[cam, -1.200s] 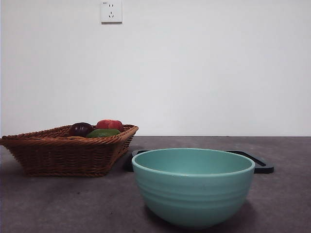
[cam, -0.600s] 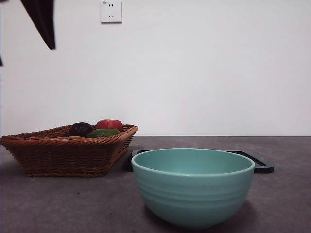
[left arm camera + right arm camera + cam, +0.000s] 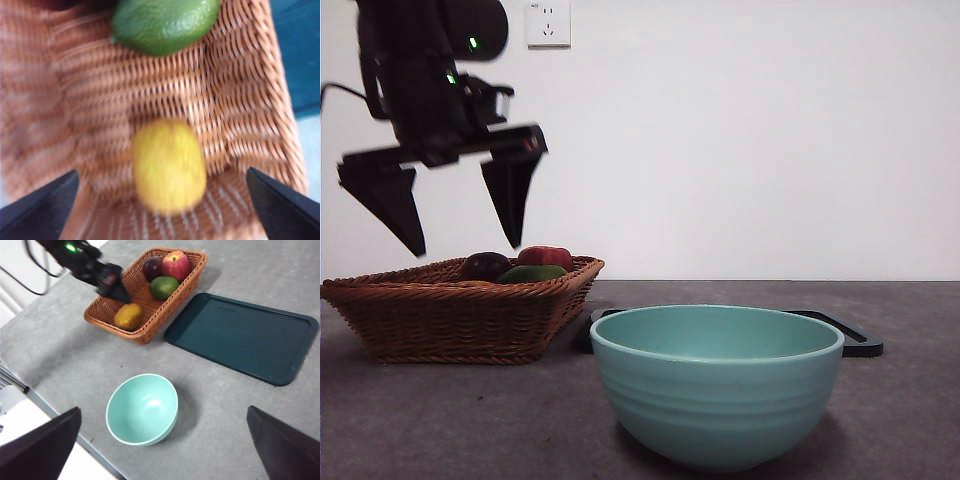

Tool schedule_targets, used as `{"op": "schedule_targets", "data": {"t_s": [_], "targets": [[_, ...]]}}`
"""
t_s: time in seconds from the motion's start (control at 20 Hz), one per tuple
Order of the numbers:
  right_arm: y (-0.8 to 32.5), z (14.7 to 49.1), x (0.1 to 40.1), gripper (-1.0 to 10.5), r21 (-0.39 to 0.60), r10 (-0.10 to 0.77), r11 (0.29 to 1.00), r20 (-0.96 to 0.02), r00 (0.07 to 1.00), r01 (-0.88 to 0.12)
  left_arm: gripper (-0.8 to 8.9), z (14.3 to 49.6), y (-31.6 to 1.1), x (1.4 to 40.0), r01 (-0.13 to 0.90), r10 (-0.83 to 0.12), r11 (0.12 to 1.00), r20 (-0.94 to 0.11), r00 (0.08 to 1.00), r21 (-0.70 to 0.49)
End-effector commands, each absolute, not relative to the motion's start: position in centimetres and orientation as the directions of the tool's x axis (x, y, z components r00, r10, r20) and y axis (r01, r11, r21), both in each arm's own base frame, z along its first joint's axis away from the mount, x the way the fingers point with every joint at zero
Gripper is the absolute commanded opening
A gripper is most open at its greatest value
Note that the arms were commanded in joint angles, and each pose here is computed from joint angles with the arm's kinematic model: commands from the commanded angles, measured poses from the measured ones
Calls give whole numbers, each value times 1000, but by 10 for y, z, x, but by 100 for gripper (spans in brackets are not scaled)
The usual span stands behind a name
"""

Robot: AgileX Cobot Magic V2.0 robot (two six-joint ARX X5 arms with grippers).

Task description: Pick up the wifruite, put it on the bowl, pick up the plate, put it on desk

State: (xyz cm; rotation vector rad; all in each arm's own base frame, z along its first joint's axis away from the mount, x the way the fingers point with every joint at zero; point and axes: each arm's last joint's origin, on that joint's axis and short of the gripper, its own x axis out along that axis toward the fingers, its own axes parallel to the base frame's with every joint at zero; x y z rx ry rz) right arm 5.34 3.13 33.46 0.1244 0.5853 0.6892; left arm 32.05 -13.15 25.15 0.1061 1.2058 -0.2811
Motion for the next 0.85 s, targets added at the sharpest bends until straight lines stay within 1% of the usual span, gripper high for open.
{"op": "schedule_targets", "data": {"t_s": [0.05, 0.35, 0.55, 0.6, 0.7, 0.85], "targets": [[31, 340, 53, 652, 288, 636, 768, -449, 628, -572, 593, 240, -141, 331, 276, -156, 959, -932, 326, -63], [31, 340, 53, 652, 290, 636, 768, -449, 628, -571, 591, 206, -153, 341, 289, -129, 956, -959, 253, -52], [31, 340, 53, 652, 292, 636, 769, -449, 628, -569, 584, 199, -154, 343, 287, -122, 957, -963, 238, -50], [31, 340, 53, 652, 292, 636, 769, -449, 628, -569, 549, 199, -154, 343, 288, -123, 956, -963, 239, -50], [31, 340, 53, 652, 295, 635, 769, -449, 628, -567, 416, 198, -153, 343, 287, -118, 957, -966, 231, -49], [31, 340, 53, 652, 295, 635, 769, -449, 628, -567, 318, 198, -153, 343, 287, -115, 957, -968, 222, -48]]}}
